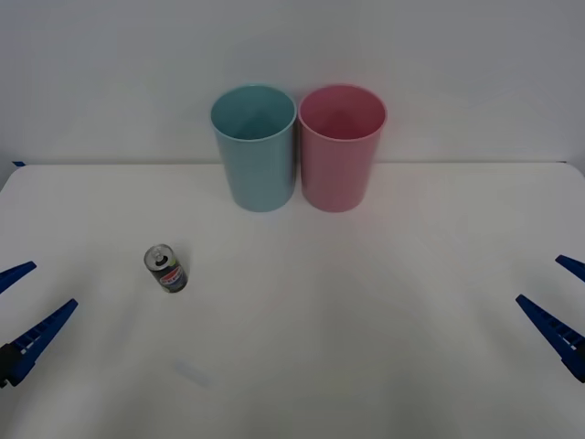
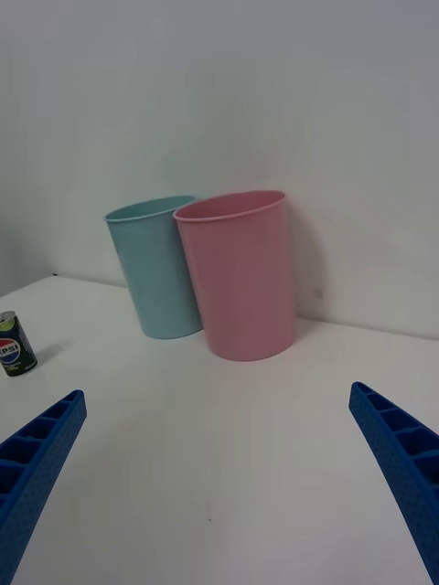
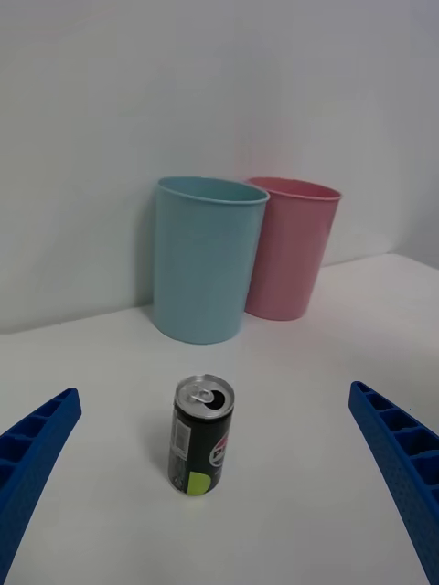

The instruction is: Grasp the object on the table and drop it into the matching bin: aluminum can to the light blue bin, PET bottle to the pink bin.

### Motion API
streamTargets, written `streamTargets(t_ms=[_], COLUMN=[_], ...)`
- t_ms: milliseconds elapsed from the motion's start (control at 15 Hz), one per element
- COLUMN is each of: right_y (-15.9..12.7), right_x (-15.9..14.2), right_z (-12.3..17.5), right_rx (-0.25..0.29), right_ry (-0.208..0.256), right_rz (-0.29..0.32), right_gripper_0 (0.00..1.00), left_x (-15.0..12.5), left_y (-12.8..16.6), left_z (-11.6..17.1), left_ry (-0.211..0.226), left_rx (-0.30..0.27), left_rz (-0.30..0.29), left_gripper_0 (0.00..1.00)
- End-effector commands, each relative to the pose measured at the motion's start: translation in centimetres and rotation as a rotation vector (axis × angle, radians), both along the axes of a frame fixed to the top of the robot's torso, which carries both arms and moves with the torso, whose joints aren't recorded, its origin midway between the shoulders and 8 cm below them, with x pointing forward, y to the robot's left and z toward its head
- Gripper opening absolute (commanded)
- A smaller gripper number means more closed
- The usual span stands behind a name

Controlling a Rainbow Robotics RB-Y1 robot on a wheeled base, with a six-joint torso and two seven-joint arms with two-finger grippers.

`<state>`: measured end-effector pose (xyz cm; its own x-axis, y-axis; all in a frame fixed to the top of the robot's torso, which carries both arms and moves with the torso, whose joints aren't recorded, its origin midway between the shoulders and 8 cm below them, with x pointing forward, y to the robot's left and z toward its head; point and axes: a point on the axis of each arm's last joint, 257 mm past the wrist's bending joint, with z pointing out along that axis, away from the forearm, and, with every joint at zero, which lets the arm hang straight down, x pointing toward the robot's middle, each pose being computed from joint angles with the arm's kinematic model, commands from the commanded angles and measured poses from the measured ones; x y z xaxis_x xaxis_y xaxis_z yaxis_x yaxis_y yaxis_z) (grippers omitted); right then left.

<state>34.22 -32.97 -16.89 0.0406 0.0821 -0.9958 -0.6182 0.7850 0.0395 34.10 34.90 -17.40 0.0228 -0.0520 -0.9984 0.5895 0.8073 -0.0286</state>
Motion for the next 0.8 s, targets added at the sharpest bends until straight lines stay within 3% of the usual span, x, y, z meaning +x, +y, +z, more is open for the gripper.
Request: streamTargets(t_ms=[67, 533, 800], right_y=[0.0, 0.0, 0.0], right_x=[0.0, 0.0, 0.0], right_z=[0.0, 0.0, 0.0], right_rx=[0.000, 0.000, 0.000], right_ry=[0.000, 0.000, 0.000], right_rz=[0.000, 0.000, 0.000], right_gripper_0=[1.00, 1.00, 1.00], left_x=[-0.3, -1.3, -0.9], left_y=[0.4, 0.9, 1.4], left_z=[-1.5, -5.1, -8.3], left_ry=[0.034, 0.103, 0.106], left_rx=[0.033, 0.080, 0.187], left_rz=[0.018, 0.076, 0.162], left_gripper_0=[1.00, 1.00, 1.00])
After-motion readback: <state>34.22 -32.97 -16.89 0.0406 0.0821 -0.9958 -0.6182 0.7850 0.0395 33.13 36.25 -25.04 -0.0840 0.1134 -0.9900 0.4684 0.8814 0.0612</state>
